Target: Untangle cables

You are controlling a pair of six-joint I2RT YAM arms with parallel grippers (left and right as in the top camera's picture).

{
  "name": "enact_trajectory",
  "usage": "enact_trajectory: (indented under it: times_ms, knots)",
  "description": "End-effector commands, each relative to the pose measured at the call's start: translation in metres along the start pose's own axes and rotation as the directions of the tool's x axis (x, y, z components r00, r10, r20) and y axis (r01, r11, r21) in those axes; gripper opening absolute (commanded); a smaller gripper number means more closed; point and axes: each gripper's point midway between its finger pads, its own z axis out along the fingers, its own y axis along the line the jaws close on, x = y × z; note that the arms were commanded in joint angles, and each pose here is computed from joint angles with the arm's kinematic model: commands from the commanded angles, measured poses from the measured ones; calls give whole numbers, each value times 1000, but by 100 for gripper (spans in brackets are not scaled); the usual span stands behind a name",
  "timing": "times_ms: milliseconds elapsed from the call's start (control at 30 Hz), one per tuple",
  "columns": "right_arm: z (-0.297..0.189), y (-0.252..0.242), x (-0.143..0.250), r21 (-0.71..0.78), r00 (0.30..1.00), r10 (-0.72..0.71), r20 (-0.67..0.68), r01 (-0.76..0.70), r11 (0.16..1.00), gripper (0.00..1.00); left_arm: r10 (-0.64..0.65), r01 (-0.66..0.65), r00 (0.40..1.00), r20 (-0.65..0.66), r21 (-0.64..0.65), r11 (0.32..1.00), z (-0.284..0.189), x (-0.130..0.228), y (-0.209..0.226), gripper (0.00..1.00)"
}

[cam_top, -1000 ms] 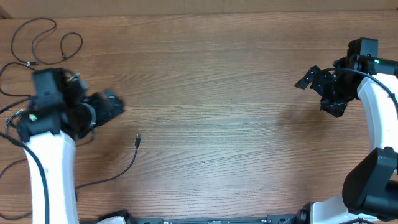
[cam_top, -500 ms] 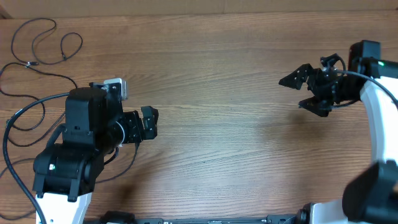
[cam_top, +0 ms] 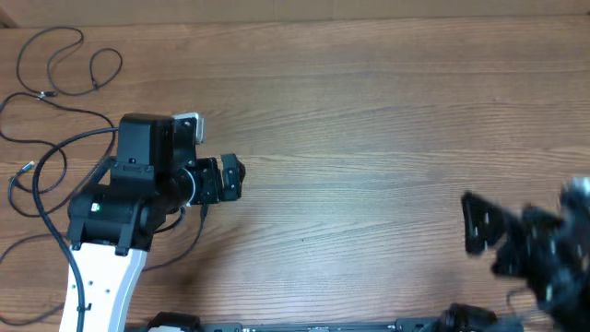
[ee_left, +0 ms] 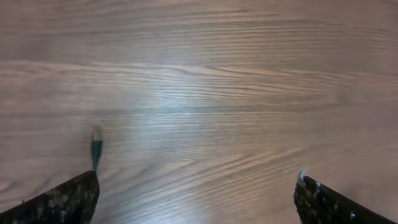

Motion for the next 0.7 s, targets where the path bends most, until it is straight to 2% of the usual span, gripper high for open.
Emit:
enact_trajectory:
  times_ms: [0,200,300,400,567,667]
  knots:
    - [-27,-16,16,97,991,53,119,-65,993,100,97,-105,989,114,69,992,-38,1,-18,100]
    - [-32,-24,27,137,991,56,123,-72,988,100,137,-170,918,372,58,984,-99,34,-14,100]
    - [-27,-26,26,137,991,55,124,-72,988,100,104,-149,842,529,42,988,-124,69,1,100]
    - [-26,-26,24,136,990,53,129,-71,988,100,89,-139,766,636,29,990,-142,86,10,100]
    - [-26,-26,24,135,990,52,131,-70,988,100,86,-149,686,722,24,989,-163,102,15,100]
    - [-26,-26,24,135,990,52,130,-70,988,100,86,-150,682,726,24,988,-164,107,16,100]
